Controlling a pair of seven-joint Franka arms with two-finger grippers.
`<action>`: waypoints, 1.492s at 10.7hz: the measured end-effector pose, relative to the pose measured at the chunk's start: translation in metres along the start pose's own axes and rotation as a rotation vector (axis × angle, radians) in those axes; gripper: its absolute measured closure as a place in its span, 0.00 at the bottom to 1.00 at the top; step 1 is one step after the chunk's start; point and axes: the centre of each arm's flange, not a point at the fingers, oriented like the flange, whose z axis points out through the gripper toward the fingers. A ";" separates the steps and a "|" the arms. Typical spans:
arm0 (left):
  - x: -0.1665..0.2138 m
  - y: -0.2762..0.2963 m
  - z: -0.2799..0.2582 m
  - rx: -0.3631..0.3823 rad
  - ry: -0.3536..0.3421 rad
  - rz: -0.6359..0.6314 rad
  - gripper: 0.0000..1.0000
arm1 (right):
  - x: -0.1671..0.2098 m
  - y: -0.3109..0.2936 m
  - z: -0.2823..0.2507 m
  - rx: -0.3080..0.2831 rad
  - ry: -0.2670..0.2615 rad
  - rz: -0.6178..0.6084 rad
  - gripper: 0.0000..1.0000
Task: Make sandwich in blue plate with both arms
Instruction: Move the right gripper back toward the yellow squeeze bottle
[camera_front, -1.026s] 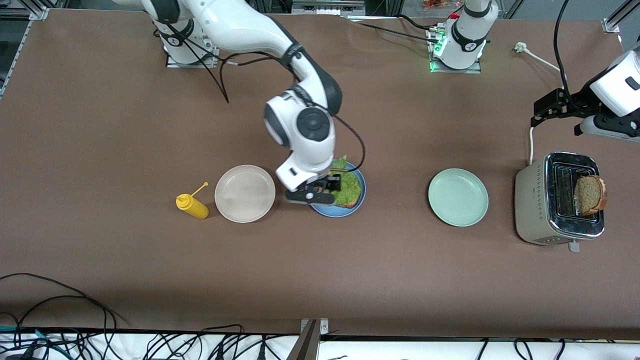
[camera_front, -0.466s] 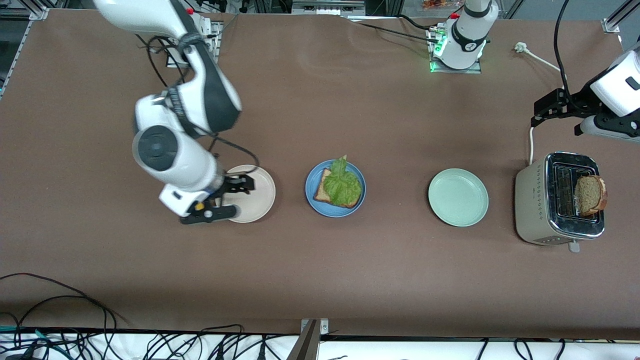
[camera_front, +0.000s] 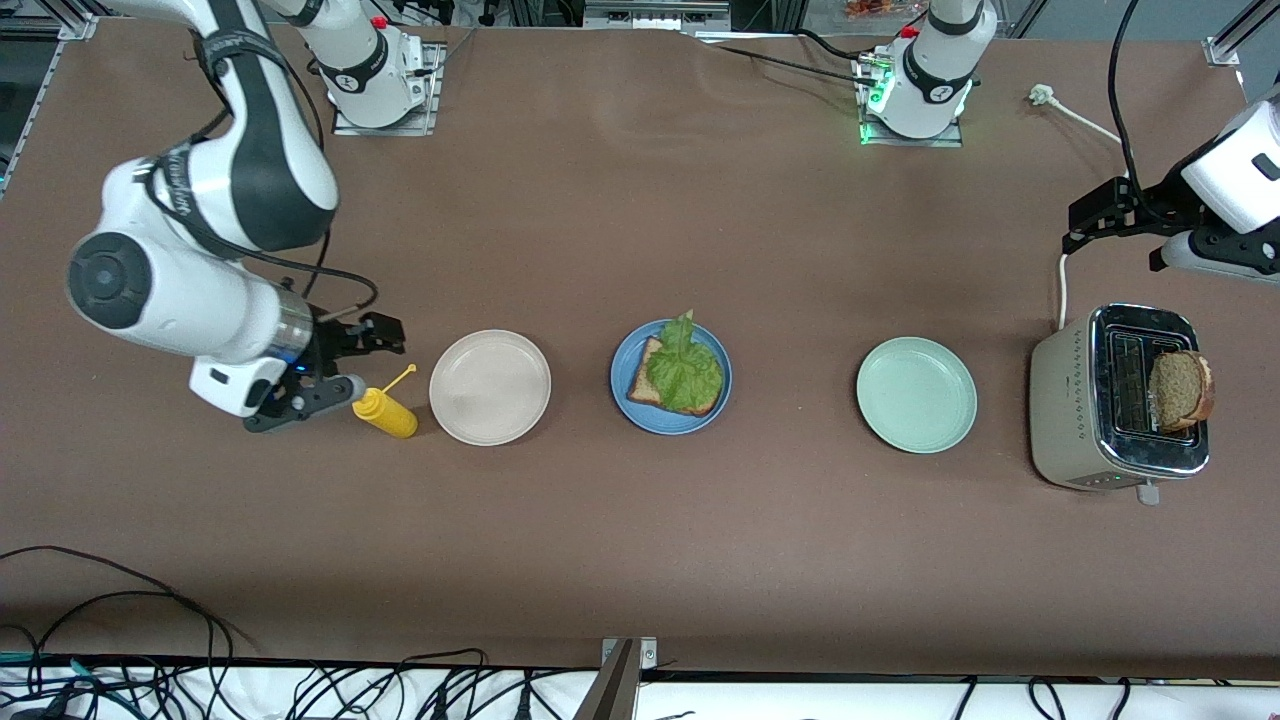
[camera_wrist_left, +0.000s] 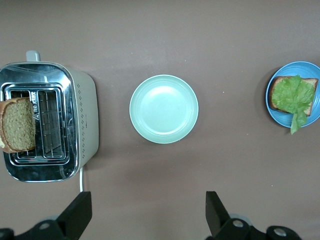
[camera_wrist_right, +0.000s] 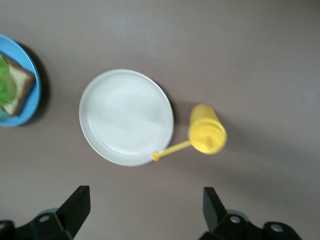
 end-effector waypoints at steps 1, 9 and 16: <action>0.000 0.000 0.000 0.000 0.000 0.000 0.00 | -0.013 0.019 -0.003 0.007 -0.008 -0.031 0.00; 0.003 -0.003 0.006 0.003 -0.011 -0.004 0.00 | -0.059 0.134 0.015 0.150 0.018 -0.341 0.00; 0.003 -0.007 0.007 0.003 -0.013 -0.010 0.00 | -0.062 0.207 0.127 0.456 0.227 -0.735 0.00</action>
